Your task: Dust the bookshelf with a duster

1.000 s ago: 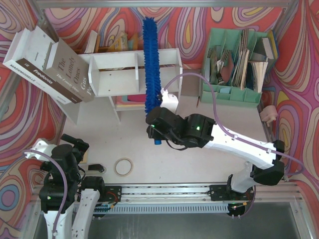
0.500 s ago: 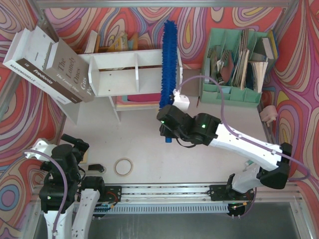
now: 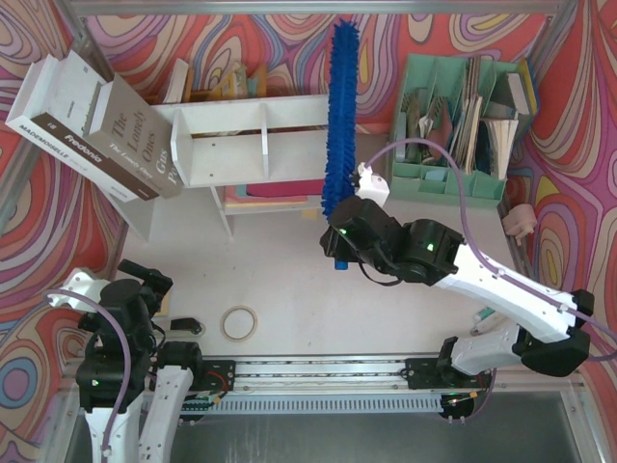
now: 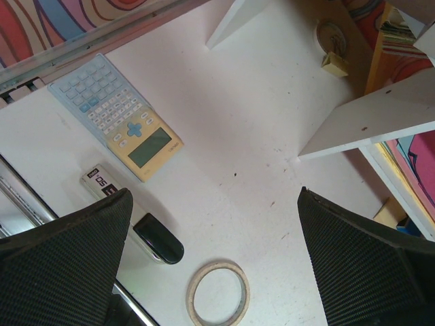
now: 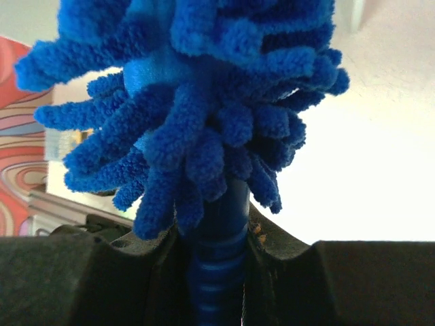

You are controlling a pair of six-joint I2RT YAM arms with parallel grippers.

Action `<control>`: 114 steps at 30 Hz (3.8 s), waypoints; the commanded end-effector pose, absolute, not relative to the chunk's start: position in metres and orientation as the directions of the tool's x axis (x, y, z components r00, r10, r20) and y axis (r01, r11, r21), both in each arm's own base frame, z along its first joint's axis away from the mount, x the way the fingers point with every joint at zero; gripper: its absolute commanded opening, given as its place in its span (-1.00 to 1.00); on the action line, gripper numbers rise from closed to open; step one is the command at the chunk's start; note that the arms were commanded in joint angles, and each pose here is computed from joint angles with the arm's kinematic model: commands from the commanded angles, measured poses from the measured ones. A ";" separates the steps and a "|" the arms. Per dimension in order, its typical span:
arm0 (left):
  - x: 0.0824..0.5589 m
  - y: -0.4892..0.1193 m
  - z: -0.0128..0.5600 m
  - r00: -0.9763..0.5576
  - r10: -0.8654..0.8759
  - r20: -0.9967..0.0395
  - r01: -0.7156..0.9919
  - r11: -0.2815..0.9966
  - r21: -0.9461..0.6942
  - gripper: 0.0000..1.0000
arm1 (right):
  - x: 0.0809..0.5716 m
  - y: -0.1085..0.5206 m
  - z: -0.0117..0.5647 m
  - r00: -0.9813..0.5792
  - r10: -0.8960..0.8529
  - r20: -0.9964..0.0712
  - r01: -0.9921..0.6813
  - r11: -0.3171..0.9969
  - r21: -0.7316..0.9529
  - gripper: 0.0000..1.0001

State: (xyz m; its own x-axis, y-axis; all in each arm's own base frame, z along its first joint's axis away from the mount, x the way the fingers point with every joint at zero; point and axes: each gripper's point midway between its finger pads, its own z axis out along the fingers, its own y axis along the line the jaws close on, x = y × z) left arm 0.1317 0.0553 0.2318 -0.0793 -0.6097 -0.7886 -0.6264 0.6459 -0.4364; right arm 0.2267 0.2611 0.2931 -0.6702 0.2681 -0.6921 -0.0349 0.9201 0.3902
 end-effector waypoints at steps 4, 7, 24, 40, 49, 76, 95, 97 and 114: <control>0.134 0.056 0.232 -0.075 -0.600 -0.796 -0.622 0.653 -0.433 0.97 | 0.217 0.323 0.351 -0.623 0.176 -0.762 -0.368 0.794 0.484 -1.00; 0.134 0.056 0.231 -0.078 -0.600 -0.796 -0.623 0.653 -0.431 0.97 | 0.200 0.341 0.337 -0.639 0.075 -0.765 -0.422 0.798 0.430 -1.00; 0.137 0.055 0.230 -0.094 -0.598 -0.796 -0.624 0.658 -0.422 0.97 | 0.122 0.355 0.264 -0.739 -0.129 -0.661 -0.471 0.801 0.370 -1.00; 0.136 0.054 0.231 -0.093 -0.599 -0.795 -0.620 0.660 -0.425 0.97 | 0.128 0.403 0.233 -0.760 -0.131 -0.636 -0.466 0.793 0.394 -1.00; 0.136 0.054 0.230 -0.091 -0.601 -0.794 -0.619 0.659 -0.427 0.97 | 0.153 0.356 0.250 -0.725 0.018 -0.689 -0.289 0.900 0.327 -1.00; 0.135 0.055 0.231 -0.087 -0.599 -0.796 -0.620 0.658 -0.427 0.96 | 0.127 0.423 0.241 -0.743 -0.050 -0.668 -0.392 0.841 0.373 -1.00; 0.137 0.052 0.231 -0.096 -0.603 -0.792 -0.611 0.664 -0.432 0.97 | 0.119 0.417 0.230 -0.752 -0.076 -0.654 -0.394 0.848 0.354 -1.00; 0.138 0.052 0.231 -0.105 -0.599 -0.794 -0.608 0.670 -0.426 0.97 | 0.114 0.431 0.228 -0.740 -0.116 -0.662 -0.440 0.829 0.346 -1.00; 0.151 0.029 0.236 -0.164 -0.587 -0.793 -0.478 0.750 -0.456 0.97 | 0.122 0.354 0.202 -0.753 -0.055 -0.656 -0.243 0.949 0.200 -1.00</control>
